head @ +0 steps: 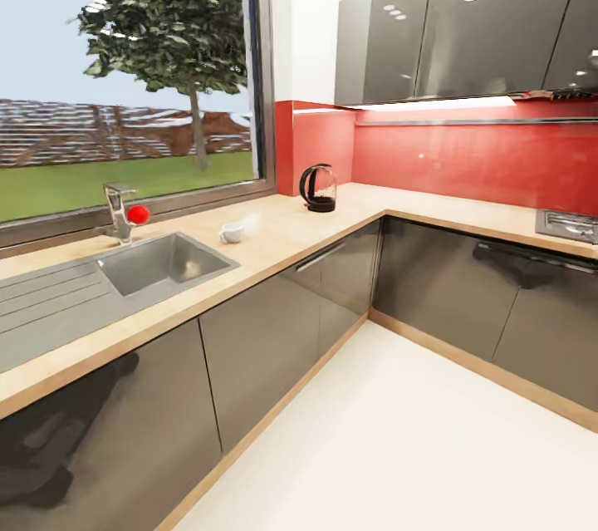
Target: Set up a coffee station on the kitchen countertop: keep the coffee maker on the countertop, move the bottle of coffee from the kitchen shelf to the counter next to the coffee maker, place a paper coffee filter on top of the coffee maker, put the saucer next to the coffee maker with the coffee cup on the saucer, and place the electric kettle next to the coffee maker.
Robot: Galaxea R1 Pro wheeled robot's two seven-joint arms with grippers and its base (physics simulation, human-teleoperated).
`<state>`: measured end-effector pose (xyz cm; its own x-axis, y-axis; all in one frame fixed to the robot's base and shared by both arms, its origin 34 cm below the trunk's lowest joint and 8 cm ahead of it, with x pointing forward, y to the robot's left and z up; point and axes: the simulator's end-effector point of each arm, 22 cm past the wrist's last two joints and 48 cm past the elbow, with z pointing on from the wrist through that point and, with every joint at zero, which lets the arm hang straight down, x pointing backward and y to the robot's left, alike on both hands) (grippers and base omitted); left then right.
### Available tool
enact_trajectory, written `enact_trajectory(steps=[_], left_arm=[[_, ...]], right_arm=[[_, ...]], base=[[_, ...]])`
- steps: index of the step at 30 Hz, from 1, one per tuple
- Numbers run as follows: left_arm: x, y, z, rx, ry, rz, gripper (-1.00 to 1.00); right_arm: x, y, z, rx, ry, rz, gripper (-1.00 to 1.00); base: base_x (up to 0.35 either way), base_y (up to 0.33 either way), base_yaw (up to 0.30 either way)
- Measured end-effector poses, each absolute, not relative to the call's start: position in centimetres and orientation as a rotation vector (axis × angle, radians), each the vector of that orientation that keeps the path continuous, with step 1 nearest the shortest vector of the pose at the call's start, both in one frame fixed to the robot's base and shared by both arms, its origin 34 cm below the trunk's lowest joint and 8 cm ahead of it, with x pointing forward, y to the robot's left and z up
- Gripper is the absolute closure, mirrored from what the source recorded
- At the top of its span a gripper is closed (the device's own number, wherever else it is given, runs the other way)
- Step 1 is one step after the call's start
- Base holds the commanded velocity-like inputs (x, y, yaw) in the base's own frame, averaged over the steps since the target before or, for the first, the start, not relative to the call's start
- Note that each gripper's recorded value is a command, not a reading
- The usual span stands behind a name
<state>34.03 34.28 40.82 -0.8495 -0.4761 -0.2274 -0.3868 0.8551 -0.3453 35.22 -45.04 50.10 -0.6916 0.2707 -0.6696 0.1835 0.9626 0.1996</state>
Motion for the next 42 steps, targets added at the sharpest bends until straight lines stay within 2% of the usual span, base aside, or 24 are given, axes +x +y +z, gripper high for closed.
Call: enact_trajectory(steps=[9, 42], left_arm=[[34.03, 34.3, 40.83, -0.652, 2.724, -0.415, -1.0], [34.02, 34.24, 40.83, -0.651, 2.725, -0.416, -1.0]], right_arm=[[35.23, -45.03, 50.1, 0.317, 2.352, 0.15, -1.0], [35.22, -45.02, 50.07, 0.318, 2.352, 0.147, -1.0]], base=[[0.195, -0.25, -0.181], [0.252, -0.237, -0.003]])
